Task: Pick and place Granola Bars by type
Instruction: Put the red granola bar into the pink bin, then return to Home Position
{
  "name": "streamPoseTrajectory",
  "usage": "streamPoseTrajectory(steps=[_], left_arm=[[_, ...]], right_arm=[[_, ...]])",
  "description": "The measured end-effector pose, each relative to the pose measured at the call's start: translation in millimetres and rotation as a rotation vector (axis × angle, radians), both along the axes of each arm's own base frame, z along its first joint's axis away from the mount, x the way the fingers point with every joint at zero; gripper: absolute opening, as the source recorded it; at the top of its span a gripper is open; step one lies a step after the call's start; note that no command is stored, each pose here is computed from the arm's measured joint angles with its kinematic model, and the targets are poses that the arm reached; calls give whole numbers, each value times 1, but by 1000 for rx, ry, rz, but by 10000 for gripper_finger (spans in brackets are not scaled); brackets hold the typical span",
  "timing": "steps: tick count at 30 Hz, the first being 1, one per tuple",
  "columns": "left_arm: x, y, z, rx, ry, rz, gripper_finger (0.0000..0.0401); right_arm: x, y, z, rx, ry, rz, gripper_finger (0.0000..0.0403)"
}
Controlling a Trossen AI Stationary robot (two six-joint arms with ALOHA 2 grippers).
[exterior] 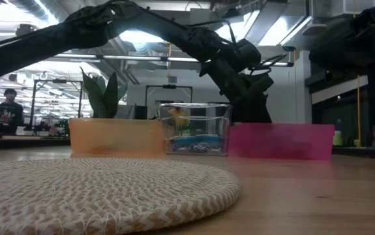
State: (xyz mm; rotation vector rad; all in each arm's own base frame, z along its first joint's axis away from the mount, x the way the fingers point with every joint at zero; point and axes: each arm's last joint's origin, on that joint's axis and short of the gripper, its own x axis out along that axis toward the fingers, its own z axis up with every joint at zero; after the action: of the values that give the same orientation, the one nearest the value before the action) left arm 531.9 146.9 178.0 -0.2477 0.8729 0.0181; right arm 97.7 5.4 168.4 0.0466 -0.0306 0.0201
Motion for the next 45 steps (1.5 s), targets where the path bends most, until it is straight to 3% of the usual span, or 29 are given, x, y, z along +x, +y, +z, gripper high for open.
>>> streamPoseTrajectory(steps=[7,14,23,30,36,41,45], left_arm=[[-1,-2,9,-8,-6,2,152],[-14,-23,34,-56,63,-103,170],[-56,-37,125,-18,22,-106,167],[-120,-52,217,31,-62,-84,164],[-194,-80,282,206,-118,-47,166],[-252,-108,309,275,-236,-77,162],[-294,-124,302,287,-349,-102,163]], right_arm=[[0,0,0,0,0,0,132],[0,0,0,0,0,0,132],[0,0,0,0,0,0,132],[0,0,0,0,1,0,132],[0,0,0,0,0,0,132],[0,0,0,0,0,0,132],[0,0,0,0,0,0,132]])
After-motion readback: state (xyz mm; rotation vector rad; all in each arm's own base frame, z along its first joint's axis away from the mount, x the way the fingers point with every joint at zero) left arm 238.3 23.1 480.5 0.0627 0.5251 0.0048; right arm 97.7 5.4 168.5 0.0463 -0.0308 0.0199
